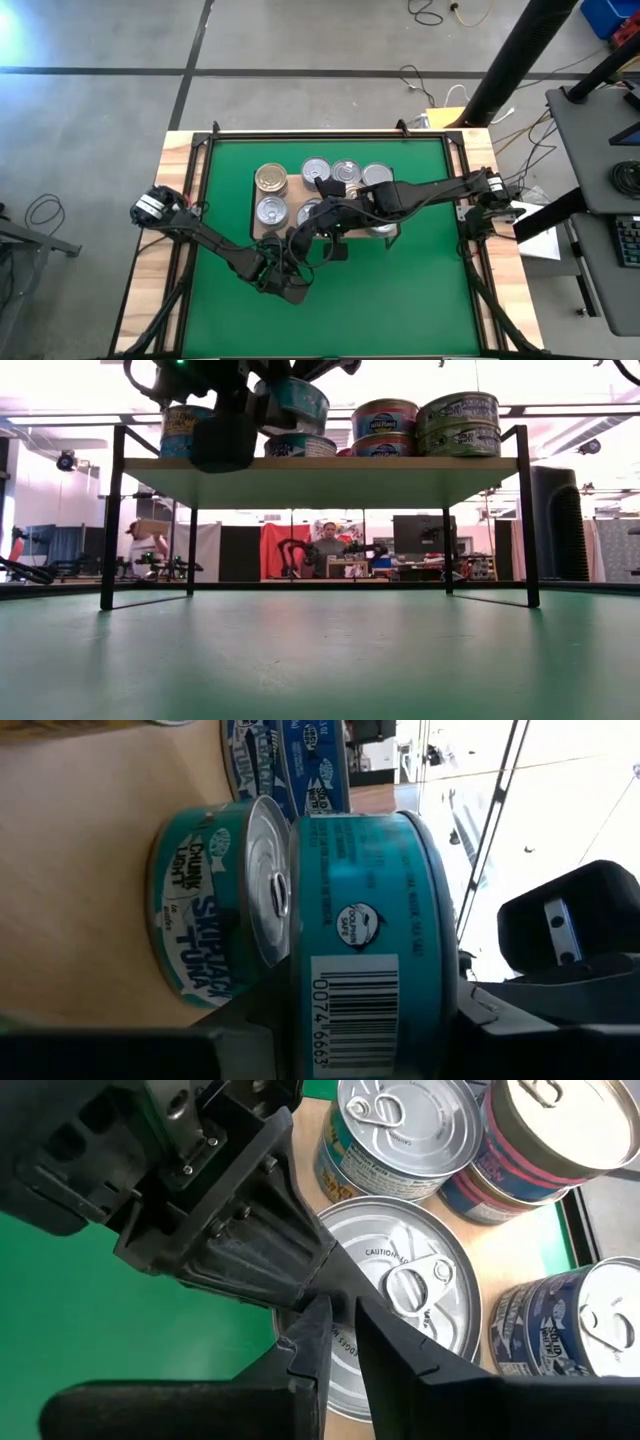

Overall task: Stack canned seafood by type on shelf
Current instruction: Stack the green and blue tuna can on top of the green and blue tuna can on the shelf

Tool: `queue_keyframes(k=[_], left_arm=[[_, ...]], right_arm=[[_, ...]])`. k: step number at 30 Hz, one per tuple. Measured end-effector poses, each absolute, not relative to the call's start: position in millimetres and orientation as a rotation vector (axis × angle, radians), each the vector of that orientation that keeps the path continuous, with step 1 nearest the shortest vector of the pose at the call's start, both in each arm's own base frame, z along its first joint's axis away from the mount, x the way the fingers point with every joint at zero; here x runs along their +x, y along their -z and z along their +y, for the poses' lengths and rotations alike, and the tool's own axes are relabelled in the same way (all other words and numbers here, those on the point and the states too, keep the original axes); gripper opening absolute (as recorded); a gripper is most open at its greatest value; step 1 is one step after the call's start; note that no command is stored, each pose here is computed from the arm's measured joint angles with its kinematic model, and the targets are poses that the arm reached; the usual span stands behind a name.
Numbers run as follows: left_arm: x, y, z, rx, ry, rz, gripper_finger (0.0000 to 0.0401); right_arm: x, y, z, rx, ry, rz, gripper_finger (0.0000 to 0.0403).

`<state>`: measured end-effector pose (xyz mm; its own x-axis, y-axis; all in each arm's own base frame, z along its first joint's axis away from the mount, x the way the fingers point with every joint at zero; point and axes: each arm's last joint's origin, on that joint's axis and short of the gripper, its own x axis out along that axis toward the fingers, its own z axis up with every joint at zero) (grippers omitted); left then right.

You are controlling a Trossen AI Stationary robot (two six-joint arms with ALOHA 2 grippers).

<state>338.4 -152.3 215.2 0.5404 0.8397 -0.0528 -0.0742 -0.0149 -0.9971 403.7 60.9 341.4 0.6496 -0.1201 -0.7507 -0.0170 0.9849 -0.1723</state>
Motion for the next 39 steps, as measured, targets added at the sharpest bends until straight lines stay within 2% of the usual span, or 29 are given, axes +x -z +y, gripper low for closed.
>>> queue_keyframes(k=[8, 18, 26, 35, 39], left_arm=[[337, -211, -152, -1.399, -0.837, -0.635, 0.0144], [337, -211, -155, -1.37, -0.833, -0.561, 0.0127], [340, -225, -162, -1.272, -0.843, -0.559, 0.0129], [345, -233, -160, -1.385, -0.824, -0.652, 0.0164], [344, -236, -161, -1.351, -0.836, -0.698, 0.0174]], right_arm=[[403, -341, 61, -0.141, 0.069, 0.871, 0.0045], [403, -340, 62, -0.107, 0.048, 0.874, 0.0039], [400, -344, 62, -0.104, 0.042, 0.872, 0.0038], [387, -364, 59, -0.098, 0.051, 0.822, 0.0038], [384, -367, 57, -0.083, 0.065, 0.815, 0.0038]])
